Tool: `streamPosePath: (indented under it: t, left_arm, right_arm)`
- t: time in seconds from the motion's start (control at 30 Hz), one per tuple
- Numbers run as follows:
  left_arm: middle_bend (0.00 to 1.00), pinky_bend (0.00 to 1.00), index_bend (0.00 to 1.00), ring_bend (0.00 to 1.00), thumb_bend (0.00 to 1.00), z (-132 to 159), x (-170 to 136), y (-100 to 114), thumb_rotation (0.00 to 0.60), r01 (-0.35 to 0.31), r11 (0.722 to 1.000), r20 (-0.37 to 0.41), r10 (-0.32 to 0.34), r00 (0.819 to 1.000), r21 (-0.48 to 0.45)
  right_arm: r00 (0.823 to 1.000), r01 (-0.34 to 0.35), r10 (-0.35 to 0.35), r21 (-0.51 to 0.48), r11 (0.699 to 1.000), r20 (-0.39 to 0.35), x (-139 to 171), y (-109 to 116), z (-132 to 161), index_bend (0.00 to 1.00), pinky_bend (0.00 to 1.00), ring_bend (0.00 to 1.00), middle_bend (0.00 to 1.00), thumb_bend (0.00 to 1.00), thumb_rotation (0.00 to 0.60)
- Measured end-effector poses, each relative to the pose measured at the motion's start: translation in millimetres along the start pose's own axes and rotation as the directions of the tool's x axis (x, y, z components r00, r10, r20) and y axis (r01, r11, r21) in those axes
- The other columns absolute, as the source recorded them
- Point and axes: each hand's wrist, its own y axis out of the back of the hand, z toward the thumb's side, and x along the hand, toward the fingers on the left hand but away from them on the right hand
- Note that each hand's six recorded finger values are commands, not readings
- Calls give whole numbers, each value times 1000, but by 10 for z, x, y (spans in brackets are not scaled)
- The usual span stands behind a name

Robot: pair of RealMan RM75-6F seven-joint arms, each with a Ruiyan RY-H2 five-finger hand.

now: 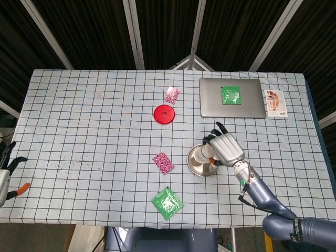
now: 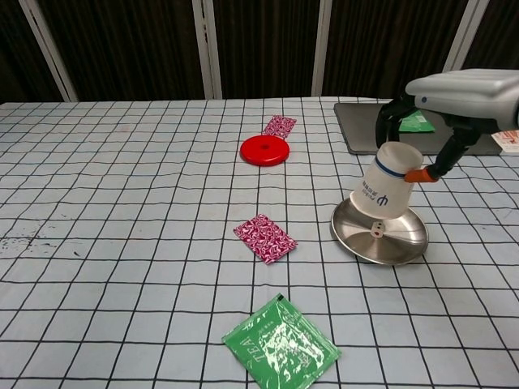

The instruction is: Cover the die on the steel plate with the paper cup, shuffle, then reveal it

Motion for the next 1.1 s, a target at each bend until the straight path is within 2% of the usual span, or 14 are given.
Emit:
streamPosePath:
  t: [0.2,0.8,1.1]
  left_arm:
    - [0,128,314,0,233,8,6,-11,600,2,1000,-3,-1,1000,5]
    - [0,128,316,0,233,14,16,-24,600,4,1000,-4,-4,1000,10]
    - [0,128,323,0,233,6,17,-26,600,4,1000,-10,-4,1000,13]
  right_arm:
    - [1000,8,-8,47,999,2,13,-86,-56,534,0,231,508,405,600]
    - [997,-47,50,54,997,-54,37,-323,109,534,0,231,507,405,600]
    - [997,-47,52,80,996,-62,-46,-419,120,534,0,231,508,405,600]
